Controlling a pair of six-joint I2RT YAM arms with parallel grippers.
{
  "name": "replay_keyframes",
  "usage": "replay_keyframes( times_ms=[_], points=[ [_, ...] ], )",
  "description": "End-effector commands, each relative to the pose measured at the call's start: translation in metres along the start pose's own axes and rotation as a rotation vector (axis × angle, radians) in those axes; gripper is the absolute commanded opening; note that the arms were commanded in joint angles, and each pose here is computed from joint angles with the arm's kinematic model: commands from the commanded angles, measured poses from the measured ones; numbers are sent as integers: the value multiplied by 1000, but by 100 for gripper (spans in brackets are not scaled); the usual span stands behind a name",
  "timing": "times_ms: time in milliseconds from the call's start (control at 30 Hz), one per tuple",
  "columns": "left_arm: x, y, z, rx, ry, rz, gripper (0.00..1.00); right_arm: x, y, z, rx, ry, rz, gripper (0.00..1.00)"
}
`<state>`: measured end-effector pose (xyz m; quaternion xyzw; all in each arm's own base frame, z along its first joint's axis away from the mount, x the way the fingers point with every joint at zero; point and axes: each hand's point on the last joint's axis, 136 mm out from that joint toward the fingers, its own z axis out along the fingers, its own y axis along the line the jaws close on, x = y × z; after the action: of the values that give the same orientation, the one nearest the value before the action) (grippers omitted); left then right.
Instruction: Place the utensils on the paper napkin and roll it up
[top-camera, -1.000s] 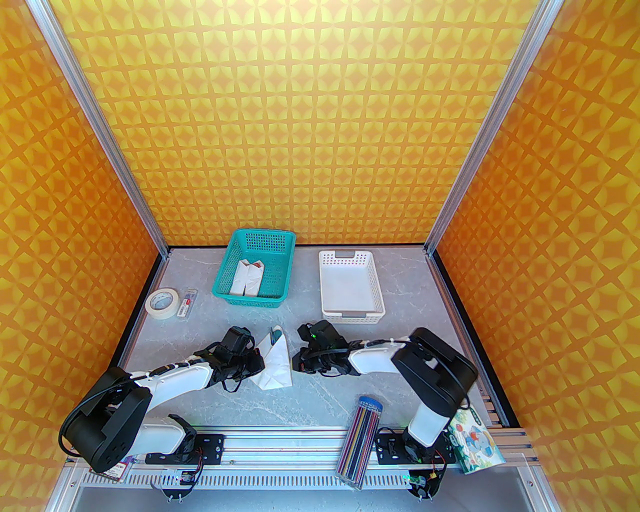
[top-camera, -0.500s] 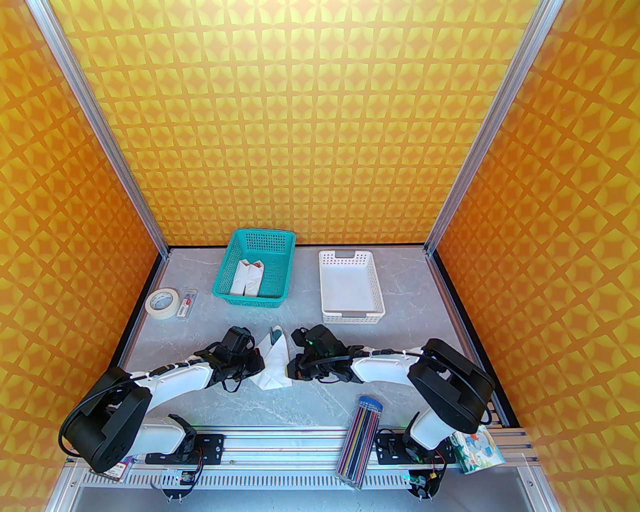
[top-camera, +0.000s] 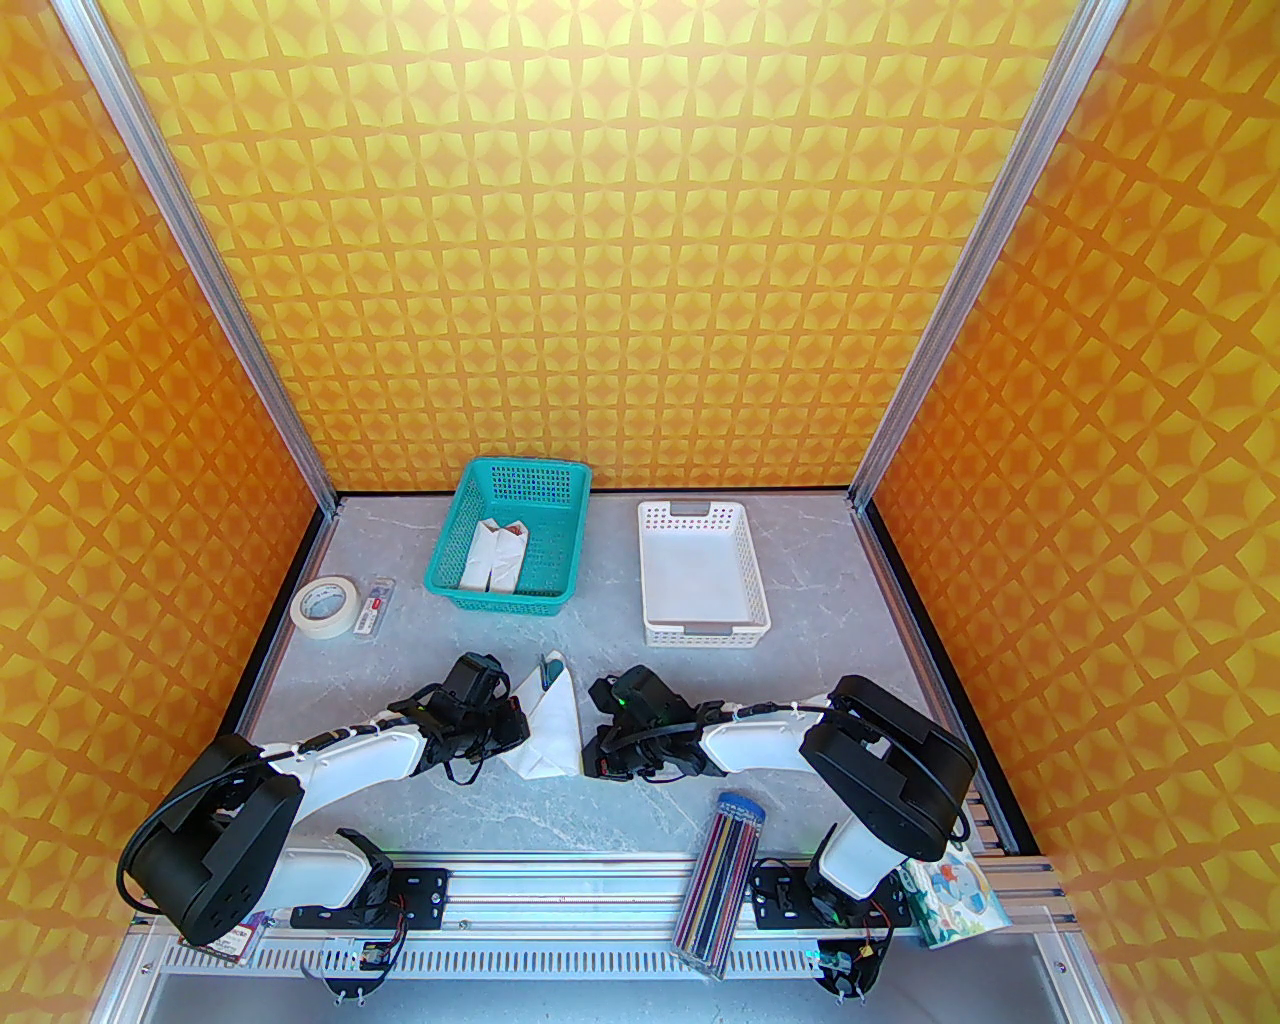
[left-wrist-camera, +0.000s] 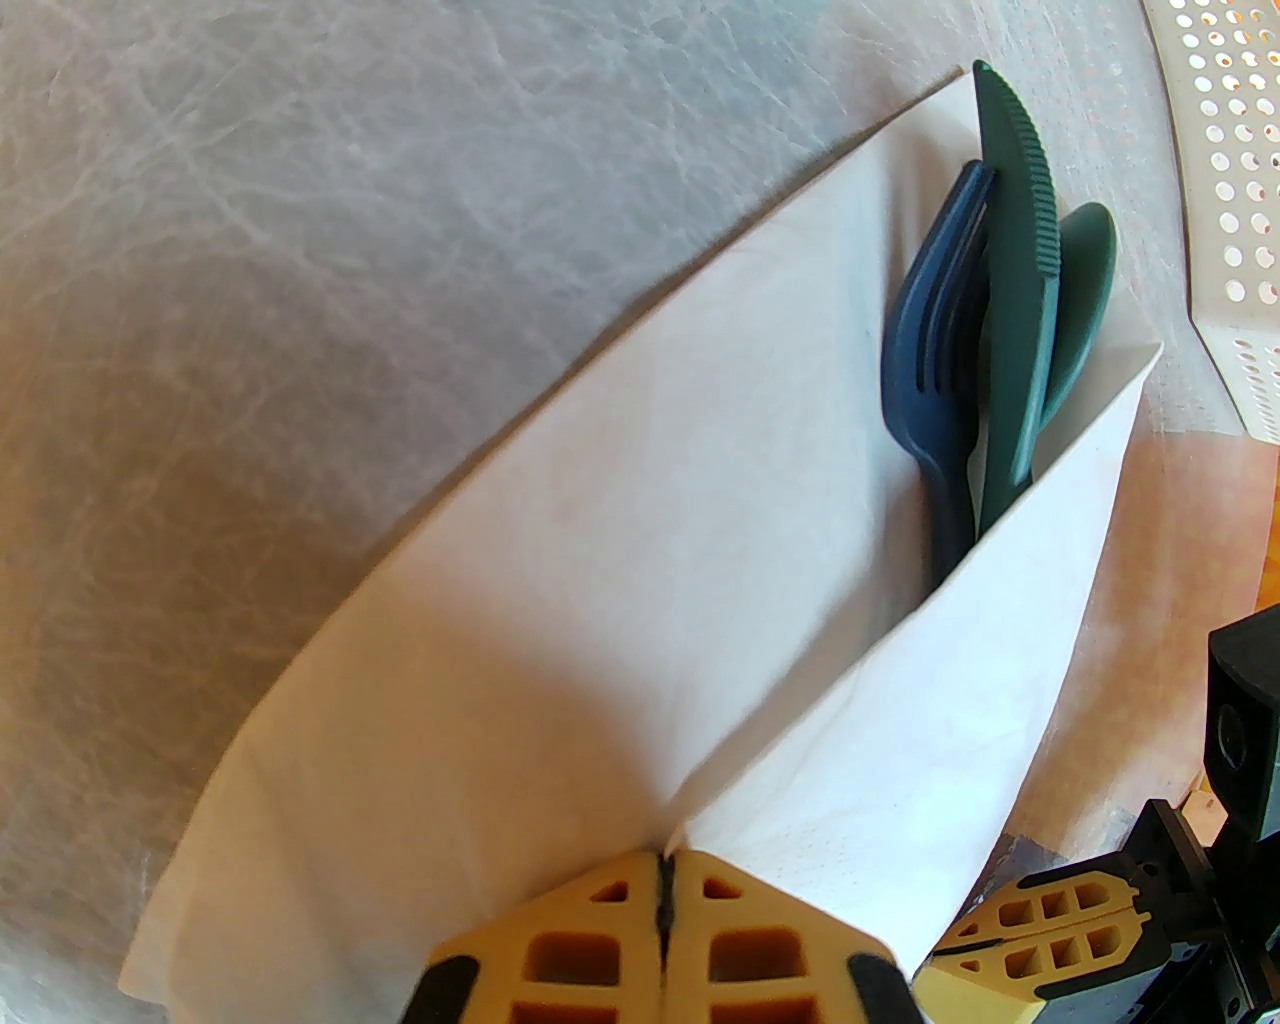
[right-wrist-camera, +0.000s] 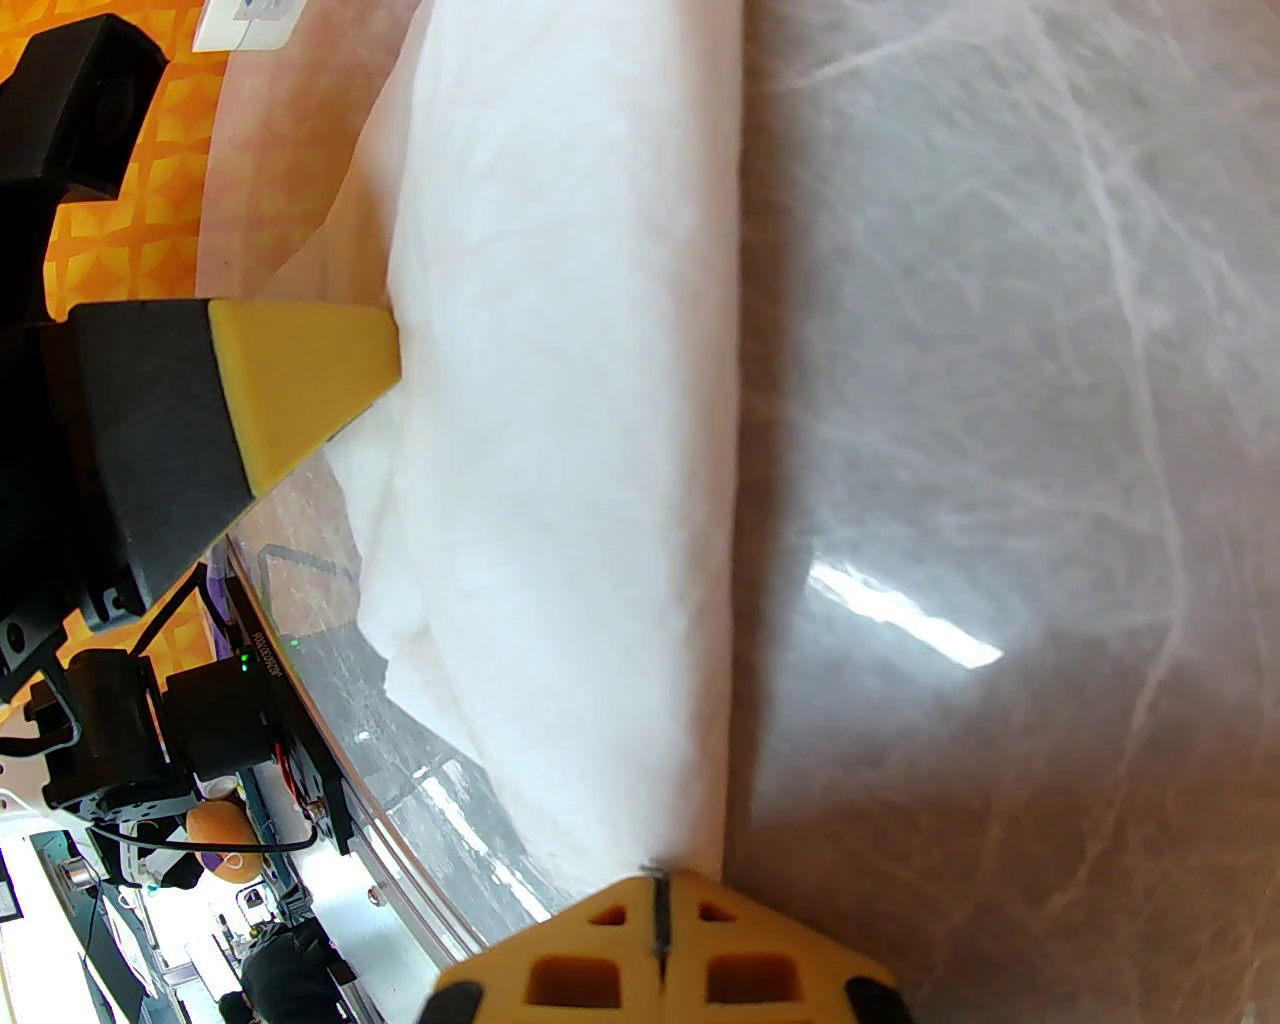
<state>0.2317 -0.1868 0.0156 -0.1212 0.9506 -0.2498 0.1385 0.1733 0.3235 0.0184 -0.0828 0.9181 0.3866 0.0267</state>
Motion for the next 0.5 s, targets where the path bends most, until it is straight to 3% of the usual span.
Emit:
replay_keyframes(
  times_ms=[0, 200, 467],
  points=[
    [16, 37, 2, -151, 46, -1, 0, 14, -25, -6, 111, 25, 15, 0],
    [15, 35, 1, -149, 42, 4, 0, -4, -7, -35, 151, -55, -93, 0],
    [14, 33, 1, -144, 41, 9, 0, -48, 52, -47, -45, -189, -188, 0]
  ],
)
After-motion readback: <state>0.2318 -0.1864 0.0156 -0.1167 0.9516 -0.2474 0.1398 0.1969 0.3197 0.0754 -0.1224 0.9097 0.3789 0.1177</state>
